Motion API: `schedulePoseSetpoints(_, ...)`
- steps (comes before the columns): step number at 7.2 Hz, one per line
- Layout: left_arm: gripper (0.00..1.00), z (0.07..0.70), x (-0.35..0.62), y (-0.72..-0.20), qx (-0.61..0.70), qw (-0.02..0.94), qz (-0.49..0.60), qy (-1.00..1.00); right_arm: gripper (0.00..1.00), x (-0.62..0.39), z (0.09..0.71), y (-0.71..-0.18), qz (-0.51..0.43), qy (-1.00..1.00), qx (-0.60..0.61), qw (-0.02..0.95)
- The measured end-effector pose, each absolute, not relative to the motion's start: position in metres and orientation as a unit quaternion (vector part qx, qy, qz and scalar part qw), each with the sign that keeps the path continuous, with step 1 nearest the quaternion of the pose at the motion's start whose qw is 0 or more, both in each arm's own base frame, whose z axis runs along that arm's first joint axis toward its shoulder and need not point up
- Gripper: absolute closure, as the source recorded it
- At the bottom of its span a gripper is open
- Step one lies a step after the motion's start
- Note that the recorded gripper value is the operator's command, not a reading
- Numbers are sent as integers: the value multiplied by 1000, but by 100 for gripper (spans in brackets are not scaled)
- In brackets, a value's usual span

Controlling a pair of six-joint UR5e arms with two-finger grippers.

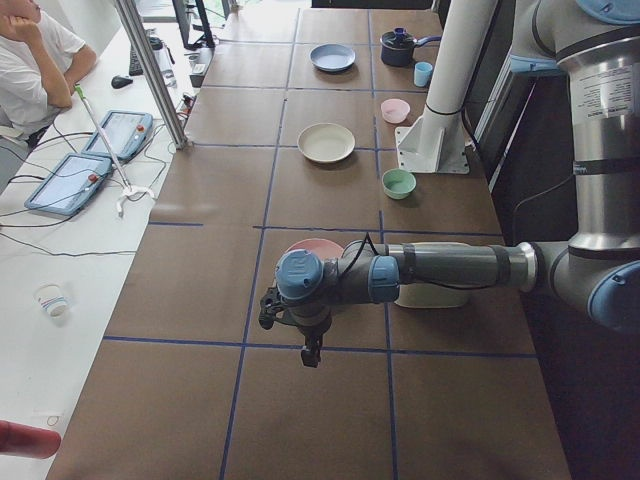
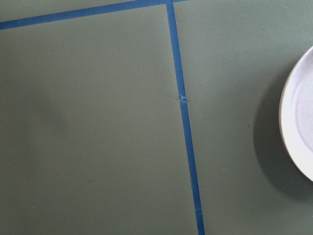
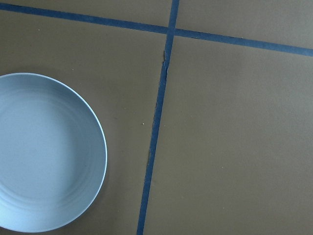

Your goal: Stack three plates with pink and blue

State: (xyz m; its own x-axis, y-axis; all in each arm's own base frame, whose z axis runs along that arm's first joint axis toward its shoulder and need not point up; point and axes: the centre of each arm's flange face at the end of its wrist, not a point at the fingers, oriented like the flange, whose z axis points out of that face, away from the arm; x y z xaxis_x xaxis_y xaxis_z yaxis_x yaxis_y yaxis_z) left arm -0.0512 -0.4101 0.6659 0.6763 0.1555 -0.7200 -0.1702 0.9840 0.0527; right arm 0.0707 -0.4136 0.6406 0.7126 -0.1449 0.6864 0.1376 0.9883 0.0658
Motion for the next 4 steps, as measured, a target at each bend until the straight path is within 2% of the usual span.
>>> schedulePoseSetpoints(4, 0, 661, -51, -414, -3, 917, 92, 389, 0, 70, 638, -414, -78, -371, 7, 925)
